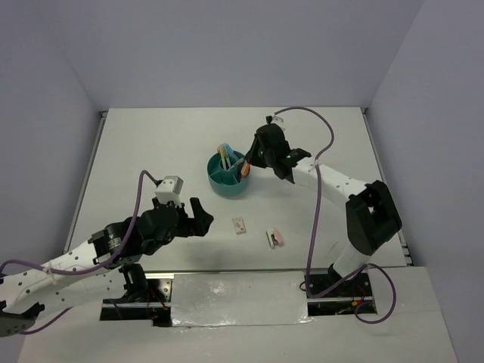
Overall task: Sort the stationery into containers
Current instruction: Place the stationery in the storage box, then pick up the stationery from the center of the board.
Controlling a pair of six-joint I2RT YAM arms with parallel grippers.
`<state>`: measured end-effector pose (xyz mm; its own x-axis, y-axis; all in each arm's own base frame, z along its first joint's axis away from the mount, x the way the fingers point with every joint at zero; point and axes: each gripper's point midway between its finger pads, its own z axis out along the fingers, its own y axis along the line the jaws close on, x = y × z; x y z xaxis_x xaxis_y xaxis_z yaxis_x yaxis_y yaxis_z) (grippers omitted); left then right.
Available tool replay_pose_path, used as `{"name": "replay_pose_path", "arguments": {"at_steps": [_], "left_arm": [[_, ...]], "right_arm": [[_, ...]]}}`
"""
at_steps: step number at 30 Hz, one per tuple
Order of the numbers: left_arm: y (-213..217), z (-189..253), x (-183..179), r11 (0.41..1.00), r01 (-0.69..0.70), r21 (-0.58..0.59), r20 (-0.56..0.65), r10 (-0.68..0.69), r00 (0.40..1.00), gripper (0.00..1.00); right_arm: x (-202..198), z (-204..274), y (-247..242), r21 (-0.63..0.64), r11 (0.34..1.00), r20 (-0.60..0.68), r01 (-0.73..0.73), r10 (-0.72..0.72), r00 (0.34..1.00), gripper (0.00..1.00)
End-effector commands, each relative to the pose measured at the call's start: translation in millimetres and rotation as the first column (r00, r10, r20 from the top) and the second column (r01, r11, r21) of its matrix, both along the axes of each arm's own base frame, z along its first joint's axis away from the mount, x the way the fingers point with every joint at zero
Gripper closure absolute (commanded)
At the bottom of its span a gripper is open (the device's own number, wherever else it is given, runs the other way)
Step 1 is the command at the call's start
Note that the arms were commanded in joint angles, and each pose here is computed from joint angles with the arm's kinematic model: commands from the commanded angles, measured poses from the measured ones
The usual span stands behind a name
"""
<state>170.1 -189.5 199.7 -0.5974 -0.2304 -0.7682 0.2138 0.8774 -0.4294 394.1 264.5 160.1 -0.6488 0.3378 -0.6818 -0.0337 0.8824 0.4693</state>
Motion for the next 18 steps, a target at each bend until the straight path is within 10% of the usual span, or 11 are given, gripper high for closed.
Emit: {"name": "replay_pose_path", "arguments": {"at_steps": [1, 3, 4, 8, 18], "left_arm": [[0, 3, -2, 0.999, -0.003, -0.032, -0.003, 0.003, 1.0, 0.01], [1, 3, -3, 1.0, -0.003, -0.027, -0.004, 0.002, 1.0, 0.01], [2, 3, -2, 1.0, -0.001, -0.023, -0.004, 0.001, 1.0, 0.01], [0, 2, -3, 1.0, 0.011, -0.016, -0.009, -0.011, 1.0, 0.01], [-27, -37, 4, 0.995, 0.007, 0.102, -0.141, 0.007, 0.99, 0.01]], "right_arm": [[16, 12, 11, 0.024, 1.0, 0.039, -0.008, 0.007, 0.999, 0.95], [16, 10, 14, 0.026, 0.999, 0.027, -0.022, 0.021, 0.999, 0.86], [16, 8, 15, 0.03, 0.999, 0.02, -0.021, 0.02, 1.0, 0.64], [12, 21, 14, 0.06, 0.998, 0.036, -0.013, 0.011, 0.999, 0.27], [-13, 81, -48, 0.071, 0.994, 0.136, 0.077, -0.086, 0.987, 0.11]]}}
